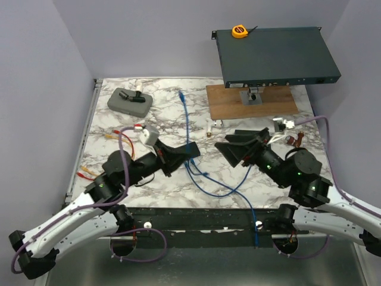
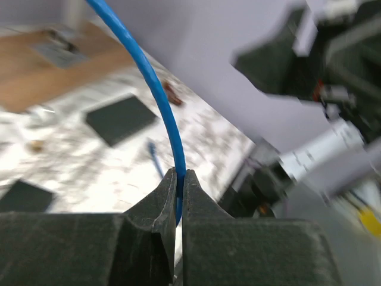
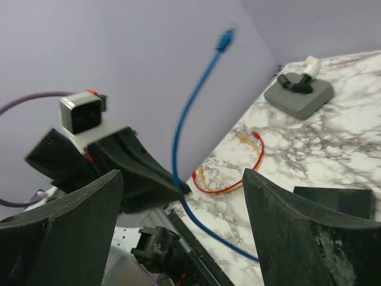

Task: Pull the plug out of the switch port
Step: Place the connector at the center of the board.

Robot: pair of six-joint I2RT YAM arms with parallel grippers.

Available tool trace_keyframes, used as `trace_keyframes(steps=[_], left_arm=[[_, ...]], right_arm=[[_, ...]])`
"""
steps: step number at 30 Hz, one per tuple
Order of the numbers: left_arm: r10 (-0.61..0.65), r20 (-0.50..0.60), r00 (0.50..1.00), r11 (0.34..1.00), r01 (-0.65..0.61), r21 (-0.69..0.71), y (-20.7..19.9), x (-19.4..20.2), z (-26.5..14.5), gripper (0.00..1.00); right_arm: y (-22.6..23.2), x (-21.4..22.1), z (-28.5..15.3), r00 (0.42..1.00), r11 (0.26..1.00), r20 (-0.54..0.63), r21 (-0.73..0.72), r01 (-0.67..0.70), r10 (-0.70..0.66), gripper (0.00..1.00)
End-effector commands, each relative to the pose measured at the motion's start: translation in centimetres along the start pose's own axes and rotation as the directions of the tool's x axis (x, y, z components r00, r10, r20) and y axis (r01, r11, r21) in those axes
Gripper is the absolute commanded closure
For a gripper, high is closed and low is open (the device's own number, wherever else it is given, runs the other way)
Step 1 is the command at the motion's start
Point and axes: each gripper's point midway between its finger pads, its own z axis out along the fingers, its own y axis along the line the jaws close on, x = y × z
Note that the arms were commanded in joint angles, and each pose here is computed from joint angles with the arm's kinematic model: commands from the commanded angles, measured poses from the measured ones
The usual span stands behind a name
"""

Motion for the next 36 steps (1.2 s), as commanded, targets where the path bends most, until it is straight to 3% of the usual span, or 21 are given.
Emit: trace_keyframes(steps=[1, 4, 8, 11, 15, 20, 25, 32, 36], left_arm=[[0.079, 0.008, 0.997, 0.789, -0.058, -0.612, 7.6, -5.6, -7.9, 1.00], [0.148, -0.025, 0.989, 0.539, -0.102, -0.836, 9.4, -10.1, -14.4, 1.00], [0.217, -0.144, 0.965, 0.335, -0.212, -0.918, 9.3, -14.7, -18.5, 1.00], [0.111, -0.337, 0.935, 0.171, -0.352, -0.920, 11.1, -14.7, -19.1, 1.00], [-0.036, -0.470, 0.882, 0.050, -0.469, -0.882, 15.7, -12.9, -18.3, 1.00], [-0.142, -0.358, 0.923, -0.028, -0.365, -0.931, 24.0, -10.2, -18.2, 1.00], [-0.252, -0.297, 0.921, -0.103, -0.331, -0.938, 30.1, -6.8, -18.9, 1.00], [-0.340, -0.290, 0.895, -0.147, -0.355, -0.923, 34.7, -1.9, -19.2, 1.00], [-0.381, -0.269, 0.885, -0.127, -0.338, -0.933, 36.2, 0.7, -18.9, 1.00]], right_arm=[[-3.9, -0.9, -2.9, 0.993, 0.976, -0.014, 0.181, 0.118, -0.117, 0.16], [-5.2, -0.4, -3.9, 0.990, 0.966, -0.020, 0.213, 0.144, -0.143, 0.16], [-6.6, 0.9, -4.4, 0.985, 0.955, -0.062, 0.241, 0.173, -0.163, 0.16], [-7.4, 1.8, -4.6, 0.981, 0.946, -0.090, 0.262, 0.190, -0.172, 0.16], [-8.1, 2.9, -4.8, 0.981, 0.946, -0.104, 0.264, 0.187, -0.165, 0.16], [-8.3, 4.5, -4.7, 0.979, 0.954, -0.131, 0.241, 0.181, -0.153, 0.17], [-8.7, 6.0, -4.8, 0.977, 0.958, -0.165, 0.229, 0.172, -0.136, 0.17], [-9.9, 7.3, -5.4, 0.977, 0.953, -0.181, 0.256, 0.159, -0.114, 0.17], [-10.6, 8.0, -5.7, 0.977, 0.950, -0.188, 0.272, 0.150, -0.100, 0.17]])
